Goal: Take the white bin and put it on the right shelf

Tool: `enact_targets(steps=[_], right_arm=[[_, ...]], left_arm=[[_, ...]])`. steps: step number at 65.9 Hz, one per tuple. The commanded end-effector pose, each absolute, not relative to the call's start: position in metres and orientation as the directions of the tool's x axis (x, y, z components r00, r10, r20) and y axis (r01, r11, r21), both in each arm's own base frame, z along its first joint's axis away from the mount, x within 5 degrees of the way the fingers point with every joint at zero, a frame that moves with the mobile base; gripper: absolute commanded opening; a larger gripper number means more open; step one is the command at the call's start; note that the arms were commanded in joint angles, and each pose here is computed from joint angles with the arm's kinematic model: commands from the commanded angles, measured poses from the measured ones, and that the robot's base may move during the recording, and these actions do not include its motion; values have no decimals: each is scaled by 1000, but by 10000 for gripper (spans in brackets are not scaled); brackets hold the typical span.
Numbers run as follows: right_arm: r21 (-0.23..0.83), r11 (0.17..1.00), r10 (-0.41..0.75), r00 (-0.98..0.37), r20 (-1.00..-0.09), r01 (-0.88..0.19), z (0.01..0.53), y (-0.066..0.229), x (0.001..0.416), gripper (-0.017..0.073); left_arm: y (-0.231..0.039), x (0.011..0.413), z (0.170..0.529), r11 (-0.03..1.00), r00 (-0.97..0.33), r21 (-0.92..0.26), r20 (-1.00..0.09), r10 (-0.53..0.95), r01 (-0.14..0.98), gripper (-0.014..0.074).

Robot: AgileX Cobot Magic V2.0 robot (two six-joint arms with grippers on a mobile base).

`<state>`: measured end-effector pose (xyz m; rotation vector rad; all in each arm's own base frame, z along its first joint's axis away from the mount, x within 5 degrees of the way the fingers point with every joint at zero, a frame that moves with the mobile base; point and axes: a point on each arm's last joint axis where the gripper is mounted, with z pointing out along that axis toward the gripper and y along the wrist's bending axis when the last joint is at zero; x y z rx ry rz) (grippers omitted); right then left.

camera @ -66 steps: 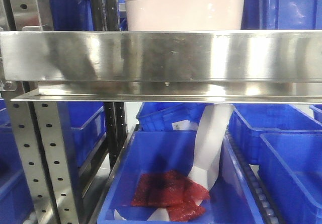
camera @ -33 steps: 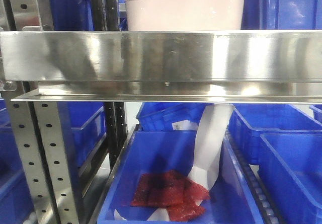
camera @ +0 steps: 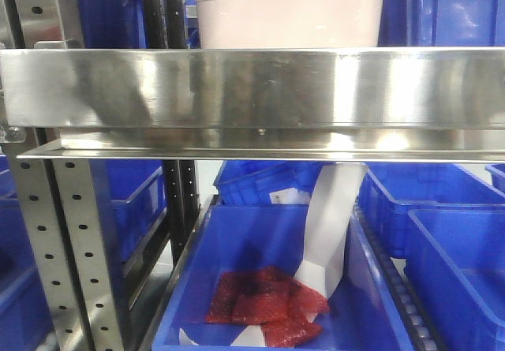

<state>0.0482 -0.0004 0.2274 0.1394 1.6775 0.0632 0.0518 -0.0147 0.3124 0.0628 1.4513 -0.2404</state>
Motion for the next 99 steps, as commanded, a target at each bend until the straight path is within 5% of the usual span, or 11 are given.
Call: enact_targets(steps=[1,17,49,99], right_arm=[[73,996,72,26,-997,48,236,-1,46,56],[68,996,52,218,-975,65,217,-5,54,56],[45,997,39,95,-995,59,205,-3,55,56],[45,999,42,100,-994,29,206,-2,55,56]], left_arm=[[-12,51,325,977,165,-116,-975,-146,181,-117],[-12,50,325,977,166,-116,-975,-146,182,-117],[-12,50,325,976,164,-115,-976,-146,183,-117],[-12,50,325,976,164,-115,-976,-146,183,-117]])
